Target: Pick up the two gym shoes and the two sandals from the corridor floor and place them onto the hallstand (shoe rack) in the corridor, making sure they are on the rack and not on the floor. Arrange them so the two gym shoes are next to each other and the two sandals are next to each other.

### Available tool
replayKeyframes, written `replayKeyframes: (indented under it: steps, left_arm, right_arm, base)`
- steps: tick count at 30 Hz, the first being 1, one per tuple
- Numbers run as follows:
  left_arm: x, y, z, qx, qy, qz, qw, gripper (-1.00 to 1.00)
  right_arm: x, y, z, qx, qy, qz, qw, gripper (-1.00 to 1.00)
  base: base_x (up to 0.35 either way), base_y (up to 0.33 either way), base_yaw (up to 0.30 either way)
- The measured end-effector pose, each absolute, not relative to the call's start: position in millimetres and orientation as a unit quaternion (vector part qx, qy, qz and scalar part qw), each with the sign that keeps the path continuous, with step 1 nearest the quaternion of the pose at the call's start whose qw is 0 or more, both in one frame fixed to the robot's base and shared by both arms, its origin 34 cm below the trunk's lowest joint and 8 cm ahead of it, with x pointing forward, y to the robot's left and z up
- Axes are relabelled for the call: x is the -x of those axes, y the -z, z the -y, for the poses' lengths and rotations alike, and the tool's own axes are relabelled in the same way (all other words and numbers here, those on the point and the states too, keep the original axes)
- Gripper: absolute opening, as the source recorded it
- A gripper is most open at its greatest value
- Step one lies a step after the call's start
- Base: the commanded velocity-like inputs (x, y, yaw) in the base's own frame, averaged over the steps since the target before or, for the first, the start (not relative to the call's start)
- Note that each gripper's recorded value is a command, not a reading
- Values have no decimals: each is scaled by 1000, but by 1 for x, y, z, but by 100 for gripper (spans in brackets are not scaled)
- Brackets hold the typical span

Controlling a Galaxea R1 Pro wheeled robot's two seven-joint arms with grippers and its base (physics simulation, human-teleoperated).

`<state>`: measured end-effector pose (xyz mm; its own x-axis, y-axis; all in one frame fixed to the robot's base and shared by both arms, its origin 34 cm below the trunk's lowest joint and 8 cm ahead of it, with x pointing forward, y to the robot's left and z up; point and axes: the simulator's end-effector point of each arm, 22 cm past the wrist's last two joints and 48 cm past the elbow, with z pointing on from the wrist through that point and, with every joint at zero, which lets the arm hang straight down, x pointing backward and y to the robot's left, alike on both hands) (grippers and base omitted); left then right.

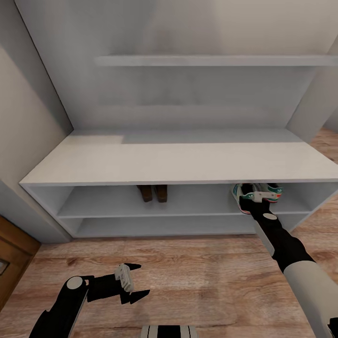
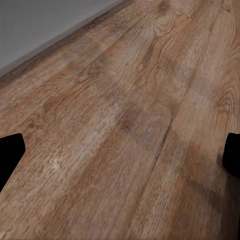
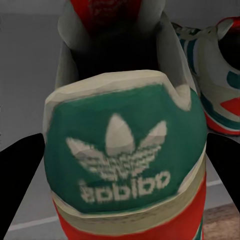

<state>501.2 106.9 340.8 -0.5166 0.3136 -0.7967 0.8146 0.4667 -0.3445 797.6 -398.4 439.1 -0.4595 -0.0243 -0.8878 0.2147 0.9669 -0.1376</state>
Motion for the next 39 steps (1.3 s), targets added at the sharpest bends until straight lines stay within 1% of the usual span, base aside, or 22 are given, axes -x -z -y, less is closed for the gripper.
replayKeyframes:
  steps: [39]
  left_arm:
    - [-501,-341,-107,-359,372,-787,336,100]
  right_arm:
    - [-798,-418,382,-65,105,-844,521,-100]
  base:
    - [0,0,0]
